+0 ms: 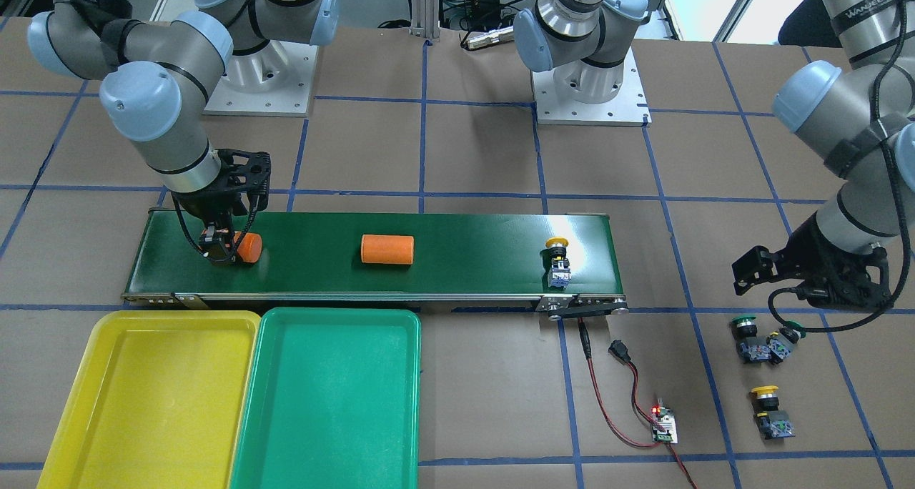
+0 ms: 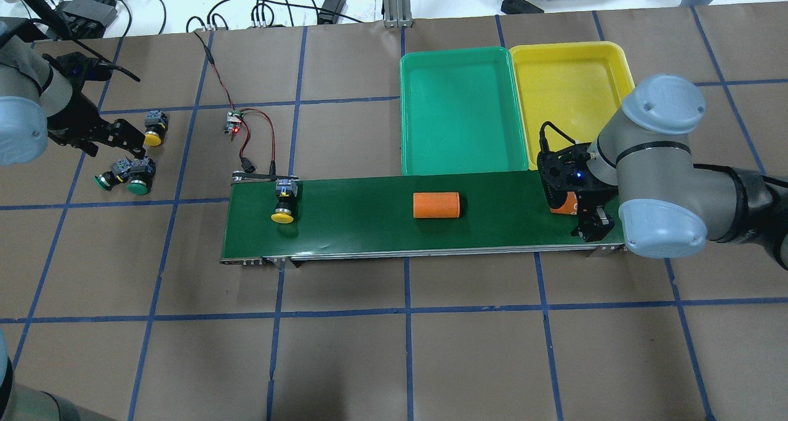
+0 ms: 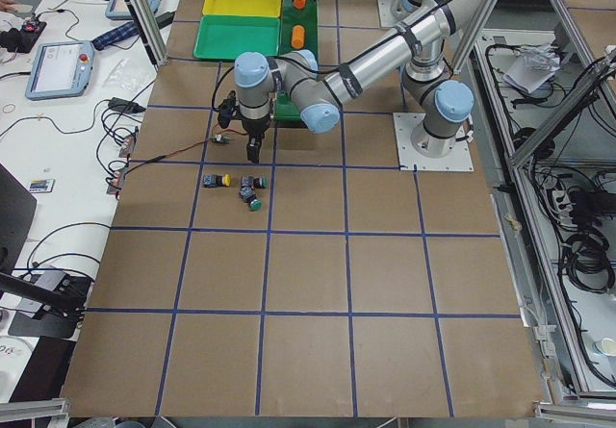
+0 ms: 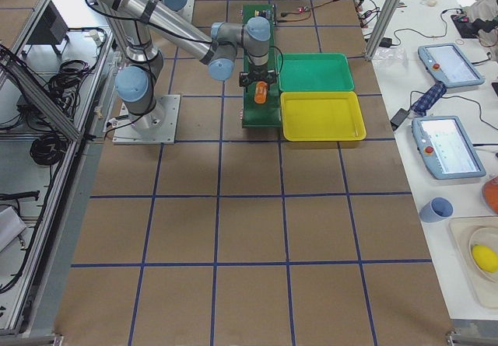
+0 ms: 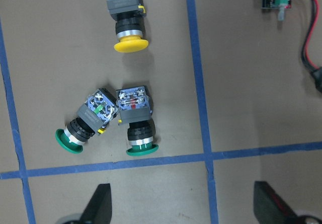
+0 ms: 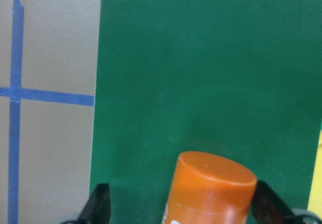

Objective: Sort buttons by color to trays
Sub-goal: 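Reach left gripper over another yellow button while right lowers toward the cylinder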

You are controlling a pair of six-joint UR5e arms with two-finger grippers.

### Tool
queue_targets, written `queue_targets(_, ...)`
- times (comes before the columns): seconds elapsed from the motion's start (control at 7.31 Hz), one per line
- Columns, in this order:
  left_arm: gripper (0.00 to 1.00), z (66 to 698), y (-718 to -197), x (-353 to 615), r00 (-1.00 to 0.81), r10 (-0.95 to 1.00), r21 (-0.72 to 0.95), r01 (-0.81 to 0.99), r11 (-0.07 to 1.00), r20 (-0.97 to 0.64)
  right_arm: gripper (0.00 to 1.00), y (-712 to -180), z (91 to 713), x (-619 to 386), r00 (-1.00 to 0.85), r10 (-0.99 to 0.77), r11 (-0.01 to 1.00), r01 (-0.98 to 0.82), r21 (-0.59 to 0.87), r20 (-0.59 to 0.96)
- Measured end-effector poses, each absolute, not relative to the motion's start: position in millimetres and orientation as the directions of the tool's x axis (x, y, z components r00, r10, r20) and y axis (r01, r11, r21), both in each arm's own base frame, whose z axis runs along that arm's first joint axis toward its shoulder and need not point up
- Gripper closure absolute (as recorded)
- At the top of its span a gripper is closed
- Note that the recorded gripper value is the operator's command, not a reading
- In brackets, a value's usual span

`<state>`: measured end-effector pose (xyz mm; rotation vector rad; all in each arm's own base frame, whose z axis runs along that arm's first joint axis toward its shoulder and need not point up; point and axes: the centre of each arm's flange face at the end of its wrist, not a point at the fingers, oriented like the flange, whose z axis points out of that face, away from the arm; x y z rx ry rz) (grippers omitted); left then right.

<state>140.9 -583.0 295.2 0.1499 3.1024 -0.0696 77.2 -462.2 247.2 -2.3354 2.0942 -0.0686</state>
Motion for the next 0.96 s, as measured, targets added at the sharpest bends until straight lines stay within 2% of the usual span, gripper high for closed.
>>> queue_targets(0.96, 0.00, 282, -583, 151, -0.997, 0.080, -0.033, 0.081, 0.996, -0.023, 0.00, -454, 237, 79, 0.108, -0.994, -0.109, -0.993, -0.042, 0.009)
